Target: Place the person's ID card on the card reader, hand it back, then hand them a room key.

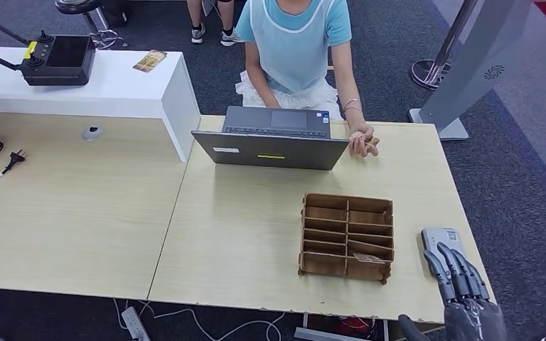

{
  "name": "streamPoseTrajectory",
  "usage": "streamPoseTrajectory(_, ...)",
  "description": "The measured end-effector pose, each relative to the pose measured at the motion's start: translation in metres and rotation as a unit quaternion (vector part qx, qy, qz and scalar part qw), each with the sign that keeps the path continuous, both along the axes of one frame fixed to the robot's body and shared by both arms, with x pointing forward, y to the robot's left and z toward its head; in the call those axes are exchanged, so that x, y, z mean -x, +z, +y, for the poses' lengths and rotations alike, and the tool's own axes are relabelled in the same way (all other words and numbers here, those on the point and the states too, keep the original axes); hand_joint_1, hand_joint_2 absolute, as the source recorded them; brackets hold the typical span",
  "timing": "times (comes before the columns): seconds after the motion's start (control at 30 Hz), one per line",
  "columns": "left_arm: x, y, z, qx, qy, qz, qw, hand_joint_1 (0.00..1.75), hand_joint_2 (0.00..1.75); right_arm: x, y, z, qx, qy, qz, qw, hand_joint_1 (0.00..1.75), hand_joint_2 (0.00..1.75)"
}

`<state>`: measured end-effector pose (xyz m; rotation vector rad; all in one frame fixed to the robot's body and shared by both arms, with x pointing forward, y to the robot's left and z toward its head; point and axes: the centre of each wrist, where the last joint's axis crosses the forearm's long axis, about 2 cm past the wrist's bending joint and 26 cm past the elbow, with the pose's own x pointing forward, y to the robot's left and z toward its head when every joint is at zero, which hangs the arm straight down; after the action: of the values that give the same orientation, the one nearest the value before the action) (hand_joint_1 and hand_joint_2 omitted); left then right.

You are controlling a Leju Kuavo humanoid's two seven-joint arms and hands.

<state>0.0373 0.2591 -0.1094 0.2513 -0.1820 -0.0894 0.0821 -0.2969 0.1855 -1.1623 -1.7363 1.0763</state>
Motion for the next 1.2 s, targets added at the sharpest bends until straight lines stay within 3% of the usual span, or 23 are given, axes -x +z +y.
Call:
streamPoseTrajectory(0.37, 0.016, 0.001, -0.001, -0.001, -0.012, 0.024, 1.0, 0.0, 0.0, 0.019, 0.018, -0.001, 0.014, -0.022, -0.012, 1.0, 0.0, 1.75)
streamPoseTrajectory(0.7, 0.015, 0.003, -0.001, -0.01, -0.004, 0.0, 1.0, 0.0, 0.0, 0.015, 0.022, -0.011, 0.021, 0.006, -0.01, 1.0, 0.0, 1.75)
streamPoseTrajectory(0.93, 0.006, 0.003, 0.008, -0.028, 0.0, -0.024, 0.999, 0.0, 0.0, -0.007, 0.029, -0.027, 0.058, 0.037, -0.006, 0.998, 0.0, 1.75)
streamPoseTrajectory(1.2, -0.004, 0.002, 0.007, -0.017, 0.015, -0.026, 0.999, 0.0, 0.0, -0.056, 0.031, -0.047, 0.088, 0.029, -0.016, 0.996, 0.0, 1.75)
